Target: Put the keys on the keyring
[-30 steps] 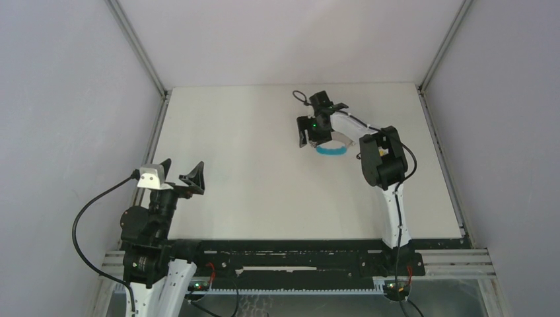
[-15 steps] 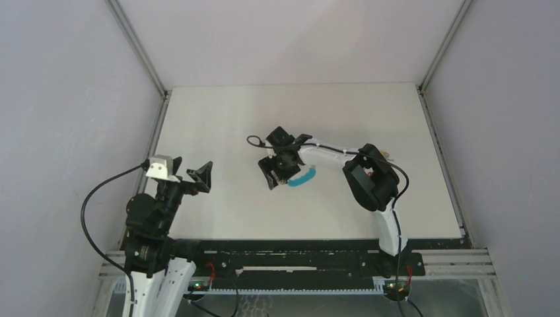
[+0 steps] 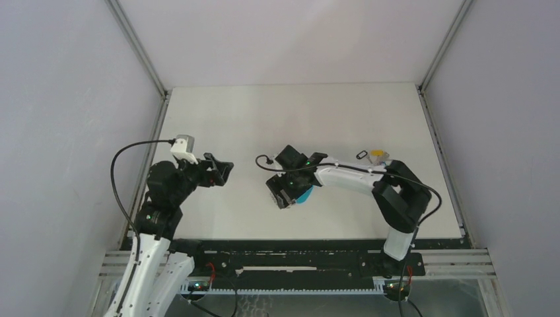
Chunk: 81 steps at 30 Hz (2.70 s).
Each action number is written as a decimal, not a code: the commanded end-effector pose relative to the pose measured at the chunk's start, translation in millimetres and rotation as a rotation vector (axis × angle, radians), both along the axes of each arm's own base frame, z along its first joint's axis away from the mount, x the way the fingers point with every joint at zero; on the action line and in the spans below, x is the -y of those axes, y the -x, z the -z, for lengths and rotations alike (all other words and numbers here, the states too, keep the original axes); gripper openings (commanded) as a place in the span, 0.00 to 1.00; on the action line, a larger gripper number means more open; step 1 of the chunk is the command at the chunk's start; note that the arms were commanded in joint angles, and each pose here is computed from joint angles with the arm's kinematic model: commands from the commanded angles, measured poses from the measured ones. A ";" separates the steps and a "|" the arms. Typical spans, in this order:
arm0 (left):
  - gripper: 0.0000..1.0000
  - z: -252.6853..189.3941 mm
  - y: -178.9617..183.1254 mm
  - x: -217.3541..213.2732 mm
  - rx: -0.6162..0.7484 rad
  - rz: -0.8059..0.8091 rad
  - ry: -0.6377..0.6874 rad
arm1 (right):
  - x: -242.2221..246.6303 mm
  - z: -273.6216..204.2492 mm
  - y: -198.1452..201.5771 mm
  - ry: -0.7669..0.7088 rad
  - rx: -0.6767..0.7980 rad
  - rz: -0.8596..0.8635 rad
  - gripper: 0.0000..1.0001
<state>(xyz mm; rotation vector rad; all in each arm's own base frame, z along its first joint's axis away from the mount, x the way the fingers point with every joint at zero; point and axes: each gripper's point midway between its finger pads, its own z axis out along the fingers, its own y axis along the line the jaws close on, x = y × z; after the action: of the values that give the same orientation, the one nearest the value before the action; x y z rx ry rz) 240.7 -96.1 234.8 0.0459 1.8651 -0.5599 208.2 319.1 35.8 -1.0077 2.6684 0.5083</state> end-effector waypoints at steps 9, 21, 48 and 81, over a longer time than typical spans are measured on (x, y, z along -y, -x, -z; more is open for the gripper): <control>0.82 36.7 -36.1 62.9 -0.131 0.108 0.130 | 70.9 -50.4 -60.4 -0.033 0.271 0.441 0.79; 0.74 112.2 -53.0 109.8 -0.302 0.193 -0.012 | 92.8 -28.4 -101.0 -0.064 0.328 0.586 0.63; 0.75 156.5 -18.7 117.5 -0.389 0.234 -0.028 | 71.7 18.3 -96.9 0.161 0.295 0.492 0.31; 0.72 166.4 -11.4 119.6 -0.418 0.260 -0.028 | 73.8 -2.1 -109.1 0.124 0.249 0.450 0.48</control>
<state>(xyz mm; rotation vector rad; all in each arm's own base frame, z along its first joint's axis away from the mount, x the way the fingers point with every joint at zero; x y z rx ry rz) 248.5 -208.8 58.2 0.1983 2.3377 -0.7315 326.9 249.4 40.9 -0.5230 2.5256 0.1285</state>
